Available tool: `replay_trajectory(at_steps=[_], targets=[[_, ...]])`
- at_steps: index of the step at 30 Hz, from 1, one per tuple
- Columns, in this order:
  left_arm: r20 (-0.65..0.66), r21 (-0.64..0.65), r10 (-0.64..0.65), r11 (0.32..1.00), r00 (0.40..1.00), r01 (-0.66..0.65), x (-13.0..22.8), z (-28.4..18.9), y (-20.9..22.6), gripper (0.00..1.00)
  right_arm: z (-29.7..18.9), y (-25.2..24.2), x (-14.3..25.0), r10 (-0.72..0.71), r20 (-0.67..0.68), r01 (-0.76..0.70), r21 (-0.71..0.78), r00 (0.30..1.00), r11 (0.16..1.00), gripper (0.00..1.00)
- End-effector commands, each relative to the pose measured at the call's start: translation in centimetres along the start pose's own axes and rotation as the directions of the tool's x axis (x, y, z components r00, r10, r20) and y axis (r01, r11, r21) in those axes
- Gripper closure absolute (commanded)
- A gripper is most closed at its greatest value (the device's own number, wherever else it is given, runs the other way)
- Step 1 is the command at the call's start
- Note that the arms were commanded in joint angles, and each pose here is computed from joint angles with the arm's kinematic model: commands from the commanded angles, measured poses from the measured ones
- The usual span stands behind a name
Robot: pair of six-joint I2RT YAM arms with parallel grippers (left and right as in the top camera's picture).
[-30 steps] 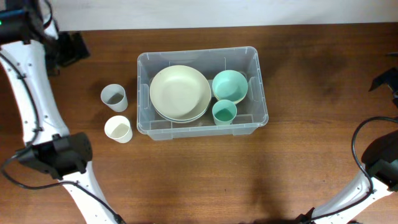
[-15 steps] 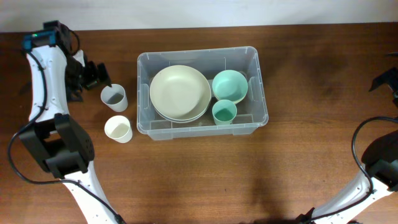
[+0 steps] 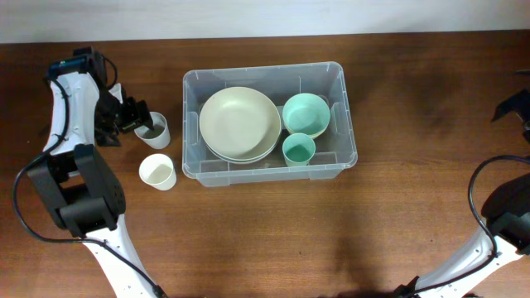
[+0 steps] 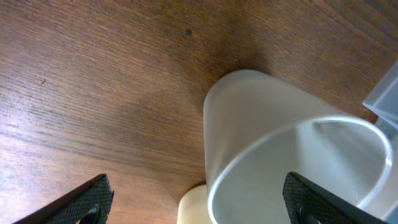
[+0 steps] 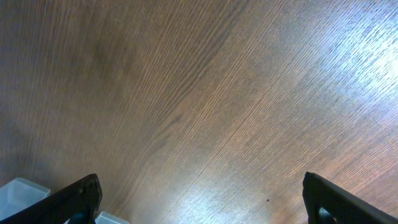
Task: Pack container
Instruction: 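Grasp the grey-white cup's rim with the left gripper and lift, then carry the grey-white cup right over the mint cup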
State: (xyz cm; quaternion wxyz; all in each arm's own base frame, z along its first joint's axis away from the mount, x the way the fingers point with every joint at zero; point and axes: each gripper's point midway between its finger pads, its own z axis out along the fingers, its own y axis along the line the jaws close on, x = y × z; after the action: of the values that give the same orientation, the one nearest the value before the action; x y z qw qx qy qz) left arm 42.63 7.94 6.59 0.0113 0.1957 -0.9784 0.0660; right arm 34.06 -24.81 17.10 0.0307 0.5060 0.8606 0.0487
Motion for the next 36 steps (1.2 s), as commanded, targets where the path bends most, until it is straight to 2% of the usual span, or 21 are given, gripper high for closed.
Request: replay_trajectory(at_steps=[1,5,9,15,22,26,29,31,34,36], targets=[[-0.012,-0.009,0.009,1.000,1.000,-0.009,0.6,0.7,0.4,0.11,-0.7,0.1,0.2,0.002,0.017,-0.002,-0.002,1.000,1.000,0.01],[-0.010,-0.009,0.010,1.000,1.000,-0.010,0.5,1.4,0.5,0.31,-0.7,0.1,0.2,0.002,0.017,-0.002,-0.002,1.000,1.000,0.01],[0.004,-0.007,0.011,1.000,1.000,-0.011,0.2,1.4,0.4,0.66,-0.7,0.1,0.2,0.003,0.017,-0.002,-0.002,1.000,1.000,0.01],[0.017,-0.005,0.012,1.000,1.000,-0.012,-0.1,1.4,0.4,0.99,-0.7,0.1,0.2,0.002,0.017,-0.002,-0.002,1.000,1.000,0.01],[0.083,0.005,0.011,1.000,0.996,-0.011,-1.8,-0.3,0.4,0.99,-0.7,0.1,0.2,0.003,0.017,-0.002,-0.002,1.000,1.000,0.01],[0.175,0.021,0.002,1.000,0.985,-0.006,-3.7,-4.9,0.3,0.99,-0.7,0.1,0.2,0.003,0.017,-0.002,-0.002,1.000,1.000,0.01],[0.276,0.065,0.009,0.997,0.961,-0.028,-4.7,-10.4,-0.8,0.99,-0.7,0.1,0.2,0.002,0.017,-0.002,-0.002,1.000,1.000,0.01],[0.355,0.129,0.048,0.987,0.934,-0.099,-4.6,-14.8,-3.0,0.99,-0.7,0.1,0.2,0.002,0.017,-0.002,-0.002,1.000,1.000,0.01],[0.451,0.220,0.219,0.912,0.865,-0.346,-2.4,-19.7,-8.8,0.99,-0.7,0.1,0.2,0.003,0.017,-0.002,-0.002,1.000,1.000,0.01],[0.483,0.212,0.350,0.843,0.803,-0.495,0.0,-21.1,-12.6,0.99,-0.7,0.1,0.2,0.002,0.017,-0.002,-0.002,1.000,1.000,0.01]])
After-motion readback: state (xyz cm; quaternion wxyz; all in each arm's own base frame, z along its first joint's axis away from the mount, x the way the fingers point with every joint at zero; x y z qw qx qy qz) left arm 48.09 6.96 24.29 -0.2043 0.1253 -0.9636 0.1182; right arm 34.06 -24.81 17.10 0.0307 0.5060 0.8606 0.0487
